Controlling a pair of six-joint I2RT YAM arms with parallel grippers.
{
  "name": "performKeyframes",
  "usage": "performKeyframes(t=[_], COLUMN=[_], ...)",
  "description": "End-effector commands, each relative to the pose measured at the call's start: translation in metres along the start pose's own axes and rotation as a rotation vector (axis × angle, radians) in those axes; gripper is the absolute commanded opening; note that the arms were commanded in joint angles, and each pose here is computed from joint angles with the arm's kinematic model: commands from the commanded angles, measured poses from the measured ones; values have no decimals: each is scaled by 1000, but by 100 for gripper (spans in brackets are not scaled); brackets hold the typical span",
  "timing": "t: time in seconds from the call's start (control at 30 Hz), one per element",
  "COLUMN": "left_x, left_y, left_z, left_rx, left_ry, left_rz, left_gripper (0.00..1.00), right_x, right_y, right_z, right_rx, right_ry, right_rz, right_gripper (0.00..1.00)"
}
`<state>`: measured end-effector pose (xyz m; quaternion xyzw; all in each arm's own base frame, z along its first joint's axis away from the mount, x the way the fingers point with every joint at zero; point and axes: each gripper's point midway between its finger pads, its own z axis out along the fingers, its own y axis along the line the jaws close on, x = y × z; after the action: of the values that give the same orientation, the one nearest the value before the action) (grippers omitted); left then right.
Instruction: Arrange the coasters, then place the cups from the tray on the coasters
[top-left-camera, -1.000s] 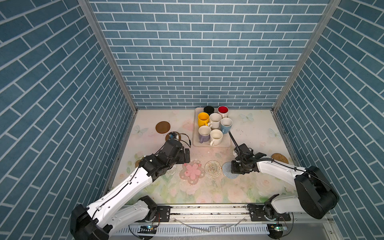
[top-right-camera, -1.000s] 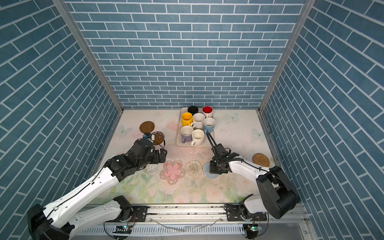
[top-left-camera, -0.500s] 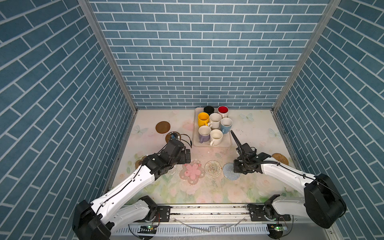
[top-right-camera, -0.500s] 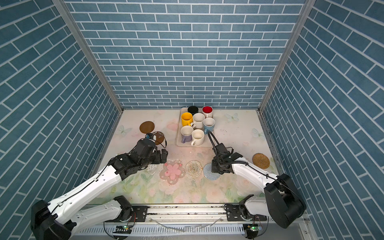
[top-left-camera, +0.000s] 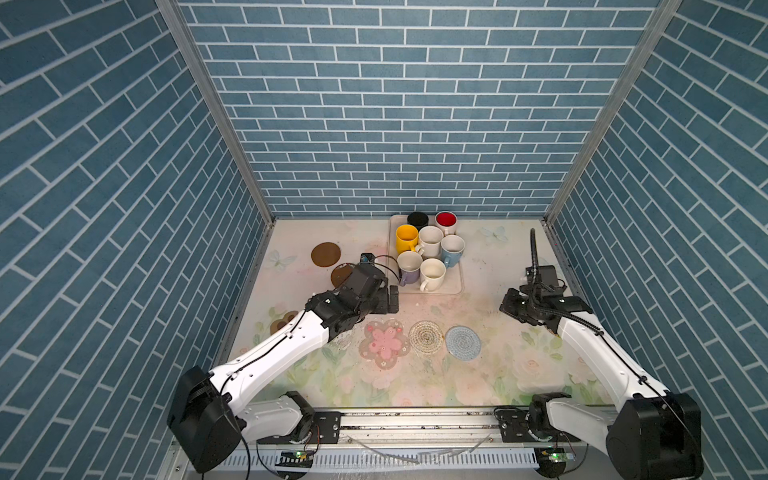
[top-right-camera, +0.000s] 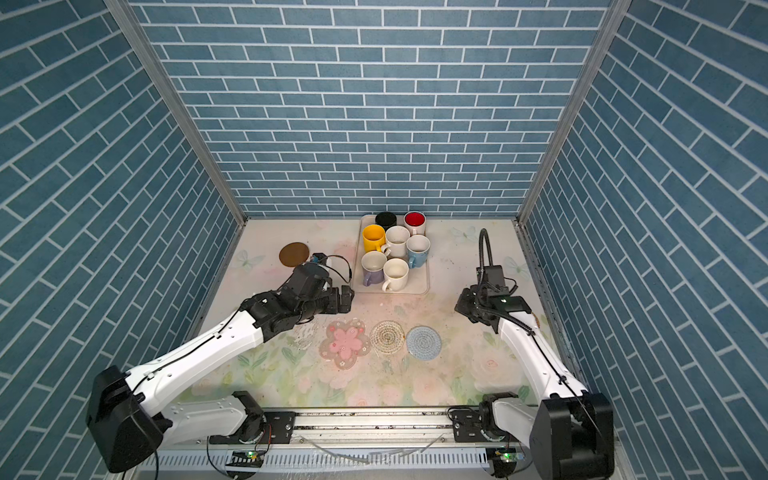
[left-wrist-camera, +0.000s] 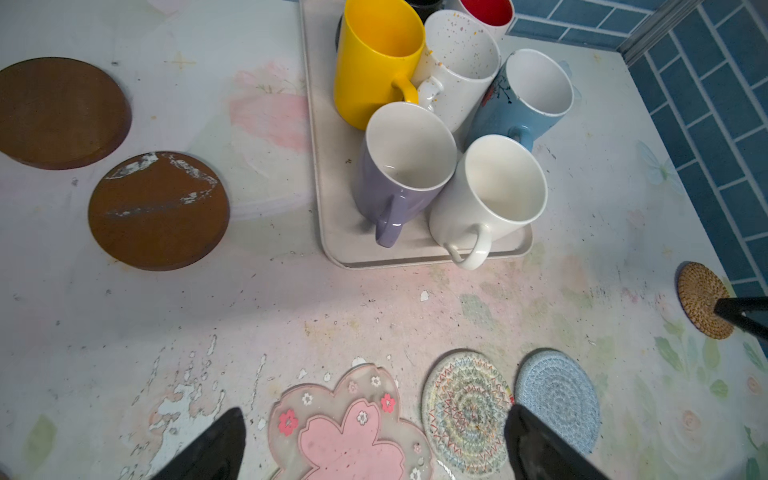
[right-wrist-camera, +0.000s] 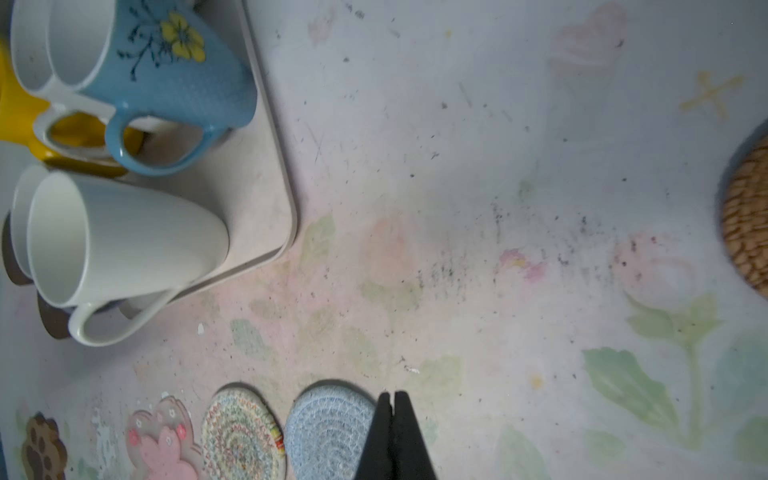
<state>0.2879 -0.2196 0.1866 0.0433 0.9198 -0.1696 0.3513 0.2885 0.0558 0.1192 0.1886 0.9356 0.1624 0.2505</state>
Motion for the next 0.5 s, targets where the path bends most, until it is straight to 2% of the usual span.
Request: performKeyframes(t=[0.0, 0.17, 0.47], left_x=[-11, -5, 24], left_y=[-22, -36, -29], left_z=[1, 2, 16], left_rx=[39, 64, 57], left_ry=[-28, -48, -14], left_rz=[36, 64, 76], left_gripper=[98, 98, 98], right_x=[-2, -18, -29], right_y=[-23, -68, -131], right_z=[5, 10, 9], right_rx=[-15, 11, 178], right_ry=[-6, -72, -166], right_rz=[111, 299, 431], right_gripper=[0, 0, 0])
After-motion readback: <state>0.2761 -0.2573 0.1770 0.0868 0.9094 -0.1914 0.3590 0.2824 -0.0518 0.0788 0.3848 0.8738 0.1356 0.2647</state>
